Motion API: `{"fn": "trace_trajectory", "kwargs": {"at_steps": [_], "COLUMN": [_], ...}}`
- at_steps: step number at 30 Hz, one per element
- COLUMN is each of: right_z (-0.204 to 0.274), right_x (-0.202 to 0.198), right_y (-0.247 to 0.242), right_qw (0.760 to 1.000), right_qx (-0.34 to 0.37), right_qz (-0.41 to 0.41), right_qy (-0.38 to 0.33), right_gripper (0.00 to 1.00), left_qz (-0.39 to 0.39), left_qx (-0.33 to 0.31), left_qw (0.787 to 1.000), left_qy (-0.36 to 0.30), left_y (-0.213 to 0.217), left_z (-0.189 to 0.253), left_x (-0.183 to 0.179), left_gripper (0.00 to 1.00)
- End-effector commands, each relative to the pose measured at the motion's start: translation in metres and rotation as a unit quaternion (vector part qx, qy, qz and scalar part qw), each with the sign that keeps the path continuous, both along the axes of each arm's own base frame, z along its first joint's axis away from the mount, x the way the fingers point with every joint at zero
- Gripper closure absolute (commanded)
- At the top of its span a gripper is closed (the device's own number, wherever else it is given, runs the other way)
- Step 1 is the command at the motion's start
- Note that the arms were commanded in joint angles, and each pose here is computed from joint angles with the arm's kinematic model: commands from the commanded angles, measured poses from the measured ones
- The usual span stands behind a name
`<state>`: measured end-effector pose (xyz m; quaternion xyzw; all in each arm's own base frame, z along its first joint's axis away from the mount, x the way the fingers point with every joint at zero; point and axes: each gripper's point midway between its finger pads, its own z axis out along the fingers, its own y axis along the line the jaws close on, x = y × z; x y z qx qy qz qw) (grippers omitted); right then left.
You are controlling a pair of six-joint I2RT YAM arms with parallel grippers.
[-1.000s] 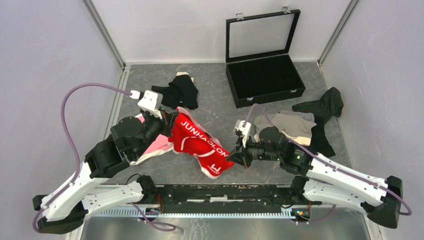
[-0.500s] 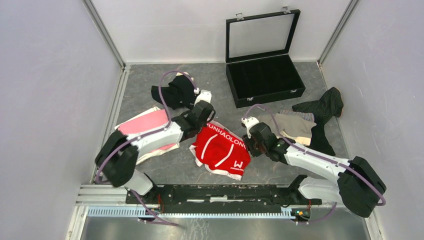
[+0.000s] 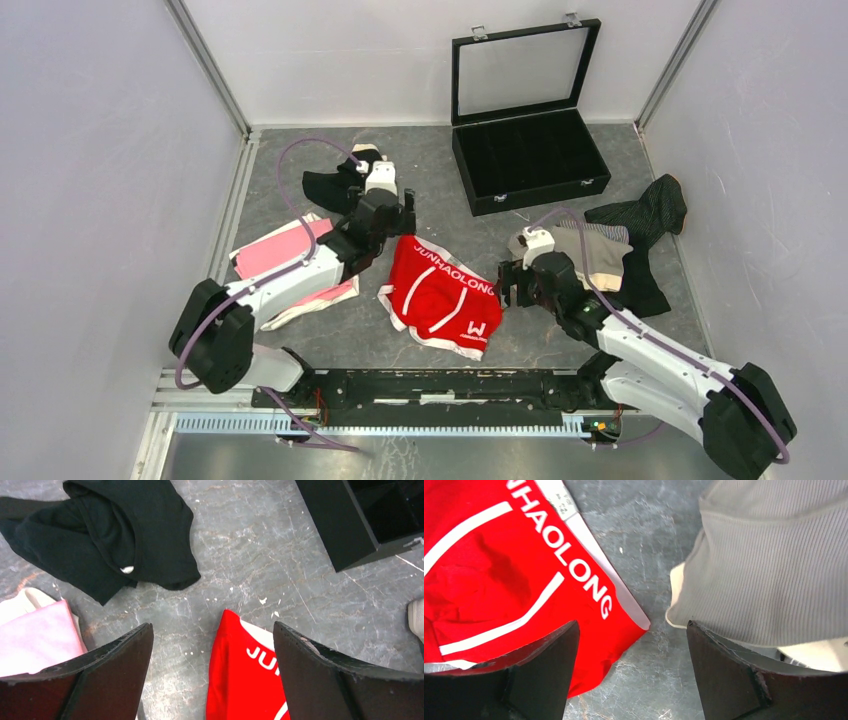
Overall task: Roll the underwear
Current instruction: Flatten out the underwear at the center of the board.
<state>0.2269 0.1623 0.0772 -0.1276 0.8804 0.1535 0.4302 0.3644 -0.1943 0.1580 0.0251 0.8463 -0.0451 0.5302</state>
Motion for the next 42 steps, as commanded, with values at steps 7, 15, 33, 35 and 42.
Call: {"fn": "trace_trajectory", "kwargs": {"at_steps": [7,15,33,35,42], "right_z": [-0.019,-0.037,-0.049,-0.046,-0.031], "right_x": [-0.008,-0.018,-0.005,-0.002,0.009], "right_y": [0.012,0.013,-0.009,-0.016,-0.046], "right_qw": [0.984,0.975,0.986,0.989,0.993], "right_qx": [0.158,0.19,0.13,0.11,0.027], "right_qz": [-0.046,-0.049,-0.074,-0.081,-0.111], "right_qy": [0.072,0.104,0.076,0.061,0.024], "right_gripper": [0.26,0.32,0.77,0.87,0.96], "left_qz": [-0.016,-0.031,-0.071,-0.075,-0.081], "left_qx": [-0.048,-0.082,-0.088,-0.091,-0.12], "left_qw": [0.999,0.995,0.984,0.982,0.977], "left_qy": [0.018,0.055,0.139,0.144,0.157], "left_y": [0.003,0.001,-0.011,-0.011,-0.009], "left_z": [-0.022,-0.044,-0.105,-0.108,-0.105], "left_x": [-0.021,-0.017,-0.041,-0.046,-0.066], "left_gripper": [0.09,0.22,0.32,0.33,0.23]}}
